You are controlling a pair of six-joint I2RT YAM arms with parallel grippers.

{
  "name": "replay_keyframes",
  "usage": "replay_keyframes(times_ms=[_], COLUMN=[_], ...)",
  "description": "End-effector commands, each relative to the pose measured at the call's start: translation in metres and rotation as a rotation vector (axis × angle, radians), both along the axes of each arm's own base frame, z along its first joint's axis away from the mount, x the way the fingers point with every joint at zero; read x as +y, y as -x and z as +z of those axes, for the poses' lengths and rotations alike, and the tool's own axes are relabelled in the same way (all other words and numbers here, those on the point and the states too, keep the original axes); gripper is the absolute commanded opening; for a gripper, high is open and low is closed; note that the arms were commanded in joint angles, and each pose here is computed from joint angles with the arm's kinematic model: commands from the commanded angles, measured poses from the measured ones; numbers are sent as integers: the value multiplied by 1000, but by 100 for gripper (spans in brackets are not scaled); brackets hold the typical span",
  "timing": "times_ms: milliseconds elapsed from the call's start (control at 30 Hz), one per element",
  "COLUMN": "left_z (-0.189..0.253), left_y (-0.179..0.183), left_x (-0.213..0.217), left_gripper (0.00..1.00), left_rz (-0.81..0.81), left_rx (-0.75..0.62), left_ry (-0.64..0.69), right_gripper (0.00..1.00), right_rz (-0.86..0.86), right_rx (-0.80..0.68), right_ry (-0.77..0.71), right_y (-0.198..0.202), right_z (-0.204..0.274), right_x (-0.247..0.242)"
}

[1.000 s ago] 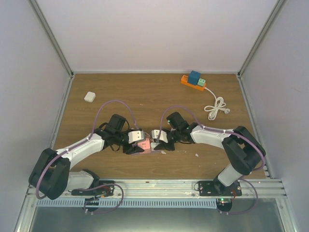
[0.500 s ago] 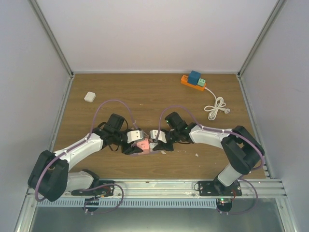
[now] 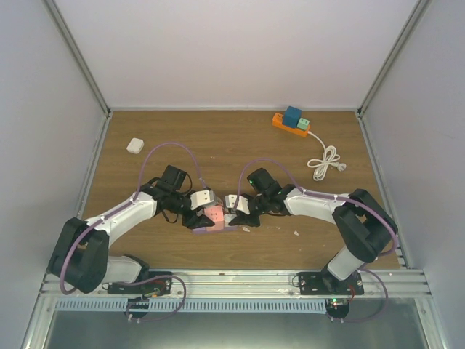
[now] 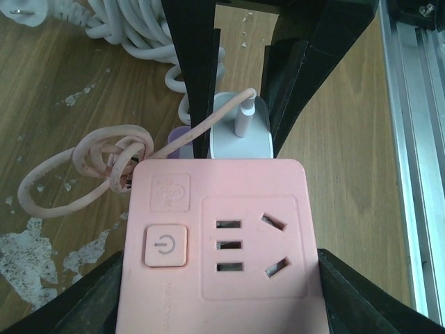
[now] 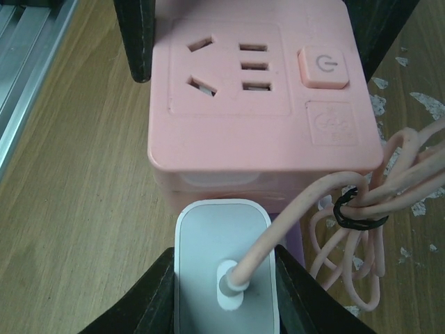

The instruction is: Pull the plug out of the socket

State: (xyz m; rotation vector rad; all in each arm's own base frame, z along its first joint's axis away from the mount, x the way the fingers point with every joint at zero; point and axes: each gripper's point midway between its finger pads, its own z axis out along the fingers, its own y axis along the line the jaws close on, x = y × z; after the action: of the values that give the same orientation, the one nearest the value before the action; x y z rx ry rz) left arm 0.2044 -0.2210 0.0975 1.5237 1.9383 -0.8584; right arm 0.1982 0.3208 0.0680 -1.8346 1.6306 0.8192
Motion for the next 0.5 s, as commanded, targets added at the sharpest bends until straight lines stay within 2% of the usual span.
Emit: replay_keyframes(times_ms=[0,133,267,467], left_z=[52,46,34,42], left_y=[-2,3,3,9], left_x=[-22,-22,-25,-32], left_gripper=[27,27,27,26], left_rz=[-87,-121,-133,-135], left_rx=[-143,-256,-311,-220], left_ry=[192,161,116,175], right_gripper=[1,1,1,1], right_rz=[-43,-55,-72,-81], right_rx=[-38,-27,-24,-33], right_ry=[92,105,125,141], right_y=[-11,-13,-17,-19], right_z=[-21,-24,-28,-32], right_x=[-2,-2,-3,-5])
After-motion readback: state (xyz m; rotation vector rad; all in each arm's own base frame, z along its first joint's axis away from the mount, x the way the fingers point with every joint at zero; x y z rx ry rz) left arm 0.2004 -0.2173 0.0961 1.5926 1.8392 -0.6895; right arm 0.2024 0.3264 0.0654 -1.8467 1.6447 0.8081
